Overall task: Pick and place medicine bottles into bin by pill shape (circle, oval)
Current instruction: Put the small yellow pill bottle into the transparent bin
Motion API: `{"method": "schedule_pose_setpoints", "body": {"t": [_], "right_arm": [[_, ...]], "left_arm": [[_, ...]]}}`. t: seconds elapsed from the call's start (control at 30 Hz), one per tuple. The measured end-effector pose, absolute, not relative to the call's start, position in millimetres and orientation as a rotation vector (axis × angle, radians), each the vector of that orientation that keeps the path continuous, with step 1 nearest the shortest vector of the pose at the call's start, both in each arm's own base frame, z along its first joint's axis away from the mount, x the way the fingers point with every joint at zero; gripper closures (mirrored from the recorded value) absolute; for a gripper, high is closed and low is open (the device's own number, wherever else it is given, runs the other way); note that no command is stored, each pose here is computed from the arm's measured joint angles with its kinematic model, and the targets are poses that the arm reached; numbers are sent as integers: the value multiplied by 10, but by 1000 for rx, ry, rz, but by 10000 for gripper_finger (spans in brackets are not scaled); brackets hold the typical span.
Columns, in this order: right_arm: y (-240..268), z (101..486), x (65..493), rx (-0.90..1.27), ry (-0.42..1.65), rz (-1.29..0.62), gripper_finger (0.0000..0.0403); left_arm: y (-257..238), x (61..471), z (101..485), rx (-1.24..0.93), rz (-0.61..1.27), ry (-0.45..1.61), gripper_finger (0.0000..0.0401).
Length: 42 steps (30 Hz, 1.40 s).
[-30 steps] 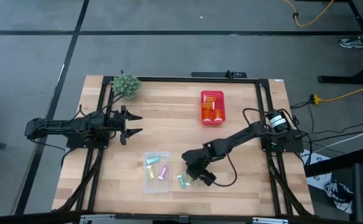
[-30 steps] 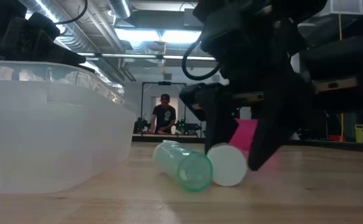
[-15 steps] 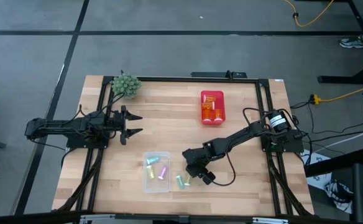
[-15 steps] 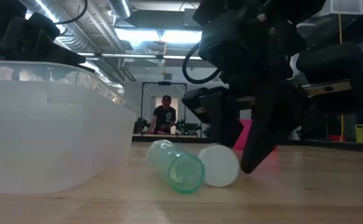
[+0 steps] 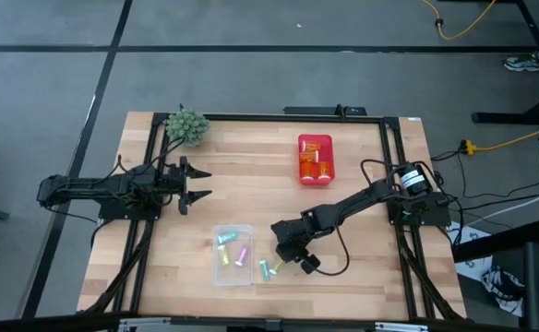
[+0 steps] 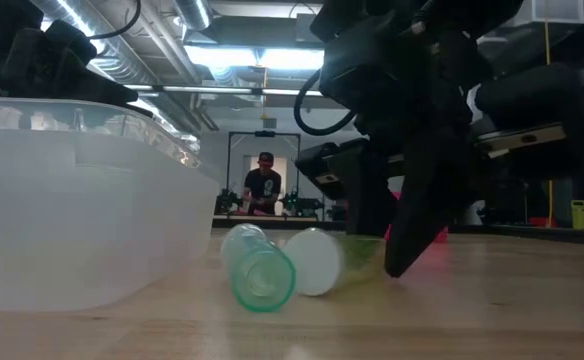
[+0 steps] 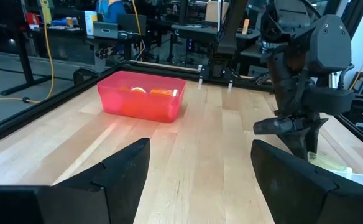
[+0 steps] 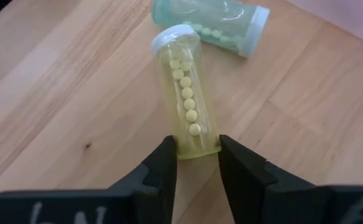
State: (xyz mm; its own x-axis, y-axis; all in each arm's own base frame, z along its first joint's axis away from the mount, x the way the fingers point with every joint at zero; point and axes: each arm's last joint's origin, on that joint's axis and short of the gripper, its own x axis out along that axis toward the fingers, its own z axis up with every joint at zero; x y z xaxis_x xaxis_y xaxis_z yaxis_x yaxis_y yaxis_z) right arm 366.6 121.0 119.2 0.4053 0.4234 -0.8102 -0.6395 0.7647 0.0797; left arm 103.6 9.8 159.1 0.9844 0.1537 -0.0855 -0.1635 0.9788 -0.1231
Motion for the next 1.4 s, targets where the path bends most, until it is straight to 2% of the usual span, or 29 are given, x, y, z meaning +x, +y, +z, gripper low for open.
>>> {"method": "schedule_pose_setpoints", "body": {"t": [0.23, 0.43, 0.63, 0.8, 0.93, 1.03, 1.23, 1.4], "right_arm": [[1181, 1372, 3606, -274, 1007, 653, 293], [1205, 1625, 3696, -300, 937, 651, 293], [1272, 1884, 3920, -392, 654, 659, 293], [1293, 2081, 4068, -449, 395, 579, 293], [1250, 2172, 4131, -427, 300, 518, 293], [1199, 2169, 4177, -380, 278, 491, 293], [1114, 1920, 4261, -272, 365, 455, 293], [1111, 1903, 4268, -224, 374, 444, 293]], "left_arm": [[97, 1037, 1591, -129, 159, 76, 128], [98, 1036, 1591, -128, 160, 76, 128], [98, 1036, 1591, -128, 160, 76, 128], [98, 1036, 1591, -128, 160, 76, 128], [98, 1037, 1591, -128, 160, 76, 128], [98, 1036, 1591, -127, 160, 76, 128], [98, 1036, 1592, -127, 160, 76, 128], [98, 1037, 1591, -127, 160, 76, 128]]}}
